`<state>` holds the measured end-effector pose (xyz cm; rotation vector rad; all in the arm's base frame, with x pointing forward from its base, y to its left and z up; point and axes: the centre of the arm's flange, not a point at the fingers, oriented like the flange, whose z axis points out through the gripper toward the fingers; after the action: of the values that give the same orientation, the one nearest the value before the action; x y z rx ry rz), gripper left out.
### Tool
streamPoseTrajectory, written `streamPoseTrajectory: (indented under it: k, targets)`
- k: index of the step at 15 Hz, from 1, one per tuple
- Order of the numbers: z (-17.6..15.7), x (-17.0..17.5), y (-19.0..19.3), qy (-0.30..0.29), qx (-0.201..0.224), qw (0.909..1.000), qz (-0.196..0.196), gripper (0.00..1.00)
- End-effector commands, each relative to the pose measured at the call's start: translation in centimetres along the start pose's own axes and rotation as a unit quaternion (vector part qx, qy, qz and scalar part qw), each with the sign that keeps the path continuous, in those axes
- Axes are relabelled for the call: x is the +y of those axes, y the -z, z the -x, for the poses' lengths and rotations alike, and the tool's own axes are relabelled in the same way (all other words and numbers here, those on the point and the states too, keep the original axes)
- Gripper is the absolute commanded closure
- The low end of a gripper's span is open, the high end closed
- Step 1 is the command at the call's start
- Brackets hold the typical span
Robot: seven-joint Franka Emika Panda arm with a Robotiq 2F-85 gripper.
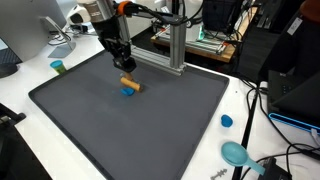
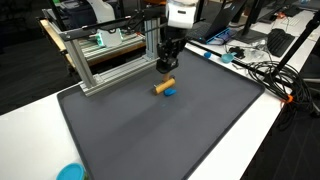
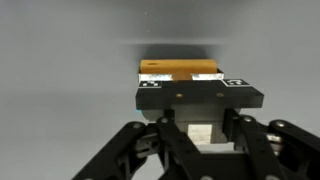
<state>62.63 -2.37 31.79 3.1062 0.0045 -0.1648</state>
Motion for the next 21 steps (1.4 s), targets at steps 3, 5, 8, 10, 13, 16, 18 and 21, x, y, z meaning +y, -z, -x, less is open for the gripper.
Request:
streamPoseTrajectory:
  k: [3,5,8,10,13,16,18,21]
  targets:
    - [2.5,-1.4,8.9,0.107,0.073,0.9916,0.004,0.78]
    - [1.5,-1.3,10.6,0.155,0.078,0.9849,0.001,0.78]
    - [0.4,-1.2,10.7,0.235,0.044,0.9709,0.014,0.78]
    - [-0.9,-1.5,10.1,0.283,0.02,0.9589,0.006,0.78]
    - [0.5,-1.8,8.7,0.261,0.028,0.965,0.002,0.53]
    - [0.4,-1.8,8.1,0.26,0.023,0.9654,0.001,0.78]
    - [0.5,-1.7,9.3,0.302,0.051,0.9504,0.052,0.78]
    - [0.5,-1.1,9.8,0.381,0.042,0.9208,0.072,0.78]
